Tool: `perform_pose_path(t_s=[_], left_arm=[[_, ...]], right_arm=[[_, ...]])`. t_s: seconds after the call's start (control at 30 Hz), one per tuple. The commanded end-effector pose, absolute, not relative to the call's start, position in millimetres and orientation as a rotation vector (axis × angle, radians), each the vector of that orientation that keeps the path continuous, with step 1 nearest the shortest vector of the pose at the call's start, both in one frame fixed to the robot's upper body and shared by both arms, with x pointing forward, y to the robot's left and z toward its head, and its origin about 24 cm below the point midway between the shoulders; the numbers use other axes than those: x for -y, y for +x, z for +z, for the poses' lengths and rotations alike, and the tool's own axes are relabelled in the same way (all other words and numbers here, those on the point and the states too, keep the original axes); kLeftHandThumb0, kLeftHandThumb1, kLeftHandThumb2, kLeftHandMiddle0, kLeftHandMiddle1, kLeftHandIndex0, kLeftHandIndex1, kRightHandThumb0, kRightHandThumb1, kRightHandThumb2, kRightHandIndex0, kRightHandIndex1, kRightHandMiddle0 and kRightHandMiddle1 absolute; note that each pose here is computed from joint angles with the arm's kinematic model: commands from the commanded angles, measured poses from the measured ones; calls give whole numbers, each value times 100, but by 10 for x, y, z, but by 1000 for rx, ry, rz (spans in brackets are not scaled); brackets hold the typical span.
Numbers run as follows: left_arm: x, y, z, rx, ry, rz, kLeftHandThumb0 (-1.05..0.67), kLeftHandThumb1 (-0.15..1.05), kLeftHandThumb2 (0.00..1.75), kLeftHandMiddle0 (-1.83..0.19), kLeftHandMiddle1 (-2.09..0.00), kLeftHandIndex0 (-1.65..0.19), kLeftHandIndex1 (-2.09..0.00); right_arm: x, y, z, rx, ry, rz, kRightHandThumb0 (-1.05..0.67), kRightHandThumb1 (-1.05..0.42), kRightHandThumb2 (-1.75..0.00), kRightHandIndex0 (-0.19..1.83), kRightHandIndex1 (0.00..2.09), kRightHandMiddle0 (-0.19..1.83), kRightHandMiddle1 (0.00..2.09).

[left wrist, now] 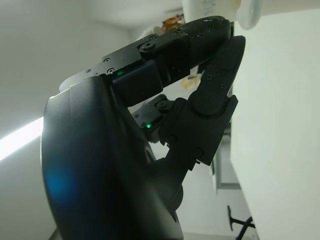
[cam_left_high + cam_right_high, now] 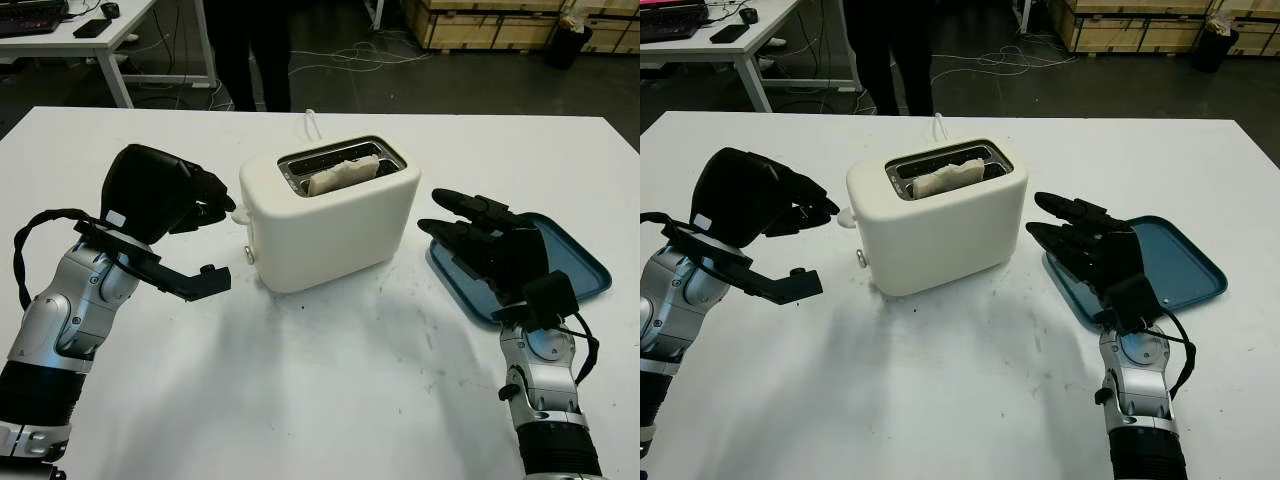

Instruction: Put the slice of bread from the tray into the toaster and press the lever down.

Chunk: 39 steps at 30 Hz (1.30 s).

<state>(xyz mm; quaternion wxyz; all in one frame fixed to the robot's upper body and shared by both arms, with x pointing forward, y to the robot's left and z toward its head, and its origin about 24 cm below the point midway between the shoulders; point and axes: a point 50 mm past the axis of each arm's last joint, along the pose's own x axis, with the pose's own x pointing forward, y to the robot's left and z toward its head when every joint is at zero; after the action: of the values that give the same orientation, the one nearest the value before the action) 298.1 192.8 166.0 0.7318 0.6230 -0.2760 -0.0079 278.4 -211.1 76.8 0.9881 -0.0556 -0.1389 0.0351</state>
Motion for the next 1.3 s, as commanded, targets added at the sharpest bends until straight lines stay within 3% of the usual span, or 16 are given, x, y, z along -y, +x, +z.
perform_pose_path(t_s=[0.0, 0.23, 0.57, 1.27], left_arm=[[-1887, 2988, 1681, 615, 1356, -22, -40, 69, 0, -131, -87, -151, 0], [-1839, 3009, 1648, 617, 1344, -28, -41, 69, 1, -136, -78, -151, 0], [-1729, 3053, 1617, 637, 1311, -59, -38, 68, 0, -137, -83, -152, -1], [-1704, 3050, 1598, 615, 1306, -66, -38, 68, 0, -138, -82, -150, 0]], right_arm=[[2112, 2773, 798, 297, -113, 63, -26, -92, -1, 103, 8, 96, 1], [2110, 2770, 795, 300, -117, 63, -24, -92, -1, 104, 9, 96, 0], [2136, 2741, 792, 305, -124, 45, -25, -92, -1, 103, 8, 96, 0], [2147, 2744, 778, 338, -111, 50, -25, -92, -2, 106, 11, 97, 0]])
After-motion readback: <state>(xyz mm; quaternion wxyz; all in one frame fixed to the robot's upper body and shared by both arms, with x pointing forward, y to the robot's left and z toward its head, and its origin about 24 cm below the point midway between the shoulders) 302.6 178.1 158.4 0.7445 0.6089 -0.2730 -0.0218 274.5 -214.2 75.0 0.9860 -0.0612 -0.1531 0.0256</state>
